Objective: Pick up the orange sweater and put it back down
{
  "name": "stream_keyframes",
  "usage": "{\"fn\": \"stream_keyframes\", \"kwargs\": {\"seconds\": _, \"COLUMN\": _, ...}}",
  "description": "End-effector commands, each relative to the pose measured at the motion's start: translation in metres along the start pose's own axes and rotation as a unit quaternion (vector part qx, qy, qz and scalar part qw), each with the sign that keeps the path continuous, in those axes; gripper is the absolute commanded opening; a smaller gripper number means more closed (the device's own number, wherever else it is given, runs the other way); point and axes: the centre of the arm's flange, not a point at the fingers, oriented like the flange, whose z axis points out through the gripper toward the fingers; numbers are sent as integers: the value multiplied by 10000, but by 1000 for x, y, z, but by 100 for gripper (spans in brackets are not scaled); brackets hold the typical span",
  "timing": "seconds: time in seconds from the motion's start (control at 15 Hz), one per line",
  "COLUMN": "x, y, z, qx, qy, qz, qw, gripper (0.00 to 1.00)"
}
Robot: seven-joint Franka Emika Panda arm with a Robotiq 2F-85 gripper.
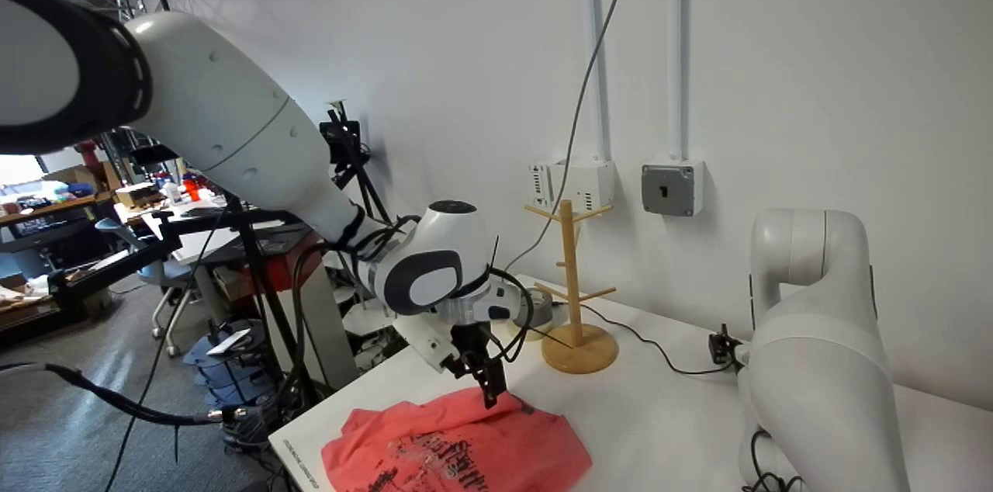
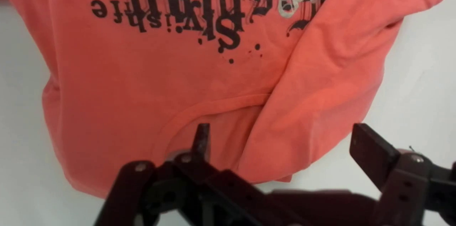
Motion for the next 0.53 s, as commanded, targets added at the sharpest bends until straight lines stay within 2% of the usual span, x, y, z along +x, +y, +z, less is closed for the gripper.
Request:
{"fn": "stream_keyframes", "kwargs": {"seconds": 0.0, "x": 28, "y": -8, "z": 21, "qx": 11, "qy": 118, "qz": -3, "qw": 9999, "gripper": 100}}
{"fn": "stream_keyframes", "kwargs": {"seconds": 0.47, "x": 51, "y": -13, "z": 60, "qx": 93, "qy": 107, "qz": -11, "qw": 9999, "gripper": 100}}
